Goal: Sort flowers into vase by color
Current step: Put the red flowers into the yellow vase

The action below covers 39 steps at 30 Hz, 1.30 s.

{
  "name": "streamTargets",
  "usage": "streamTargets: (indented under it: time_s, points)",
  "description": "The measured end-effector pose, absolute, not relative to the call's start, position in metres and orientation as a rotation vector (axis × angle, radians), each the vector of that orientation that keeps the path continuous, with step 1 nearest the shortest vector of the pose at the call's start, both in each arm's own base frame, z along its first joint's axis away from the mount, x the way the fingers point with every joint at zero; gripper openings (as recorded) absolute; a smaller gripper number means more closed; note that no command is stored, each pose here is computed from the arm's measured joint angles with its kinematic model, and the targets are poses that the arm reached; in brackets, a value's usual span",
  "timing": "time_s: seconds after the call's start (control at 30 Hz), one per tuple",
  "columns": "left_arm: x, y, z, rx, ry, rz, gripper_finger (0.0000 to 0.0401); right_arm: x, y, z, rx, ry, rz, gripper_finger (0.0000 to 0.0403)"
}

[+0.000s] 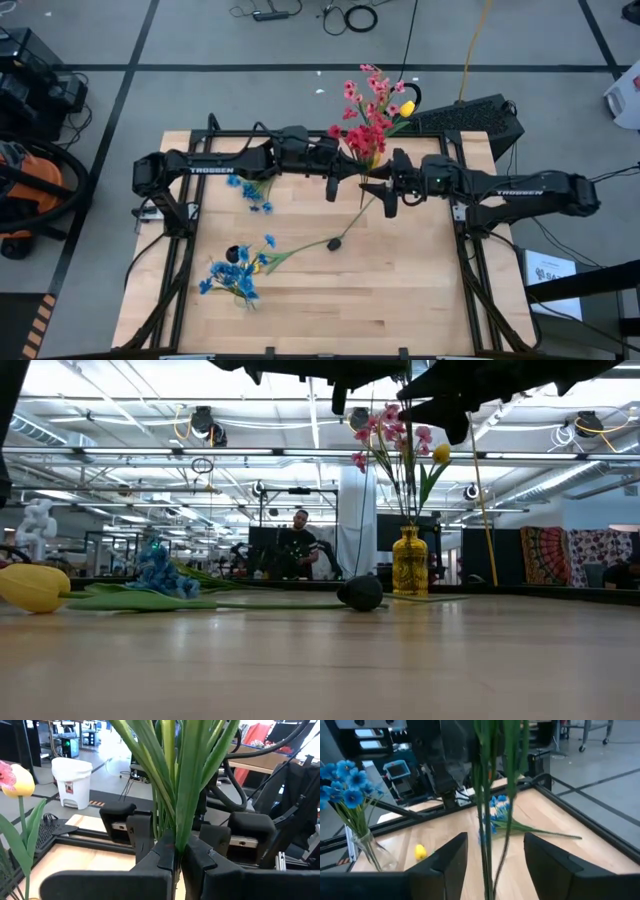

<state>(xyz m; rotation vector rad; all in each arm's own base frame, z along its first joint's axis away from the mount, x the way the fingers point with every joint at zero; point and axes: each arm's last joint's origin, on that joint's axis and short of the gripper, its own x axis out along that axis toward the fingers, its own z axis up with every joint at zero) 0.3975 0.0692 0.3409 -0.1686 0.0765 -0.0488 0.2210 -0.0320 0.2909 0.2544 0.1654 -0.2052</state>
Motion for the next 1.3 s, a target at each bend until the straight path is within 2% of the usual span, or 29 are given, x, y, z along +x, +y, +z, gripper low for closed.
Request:
streamTargets:
  time_s: [0.1,0.2,0.4,0.63,1.0,1.17,1.3]
  points:
    - [0.398,0.066,0.341,-0.168,0.077,-0.044,0.0019,0.226,-0.033,0.288,0.251,0.173,-0.206,0.0168]
    - [0.398,0.064,0.341,-0.167,0.078,-0.049,0.0019,0.228,-0.033,0.285,0.245,0.181,-0.206,0.0133]
    - [0.399,0.063,0.34,-0.175,0.081,-0.043,0.002,0.228,-0.033,0.286,0.174,0.185,-0.195,0.0014]
    - [0.399,0.062,0.34,-0.196,0.093,-0.047,0.0026,0.228,-0.033,0.285,0.17,0.188,-0.192,0.0003]
    - [0.389,0.069,0.341,-0.209,0.16,-0.04,0.012,0.228,-0.033,0.286,0.204,0.172,-0.212,0.0002]
    - [0.367,0.081,0.354,-0.228,0.217,0.005,0.0125,0.228,-0.034,0.286,0.206,0.169,-0.238,0.0001]
    - [0.345,0.08,0.367,-0.191,0.271,0.002,0.0125,0.226,-0.039,0.287,0.214,0.155,-0.342,0.0001]
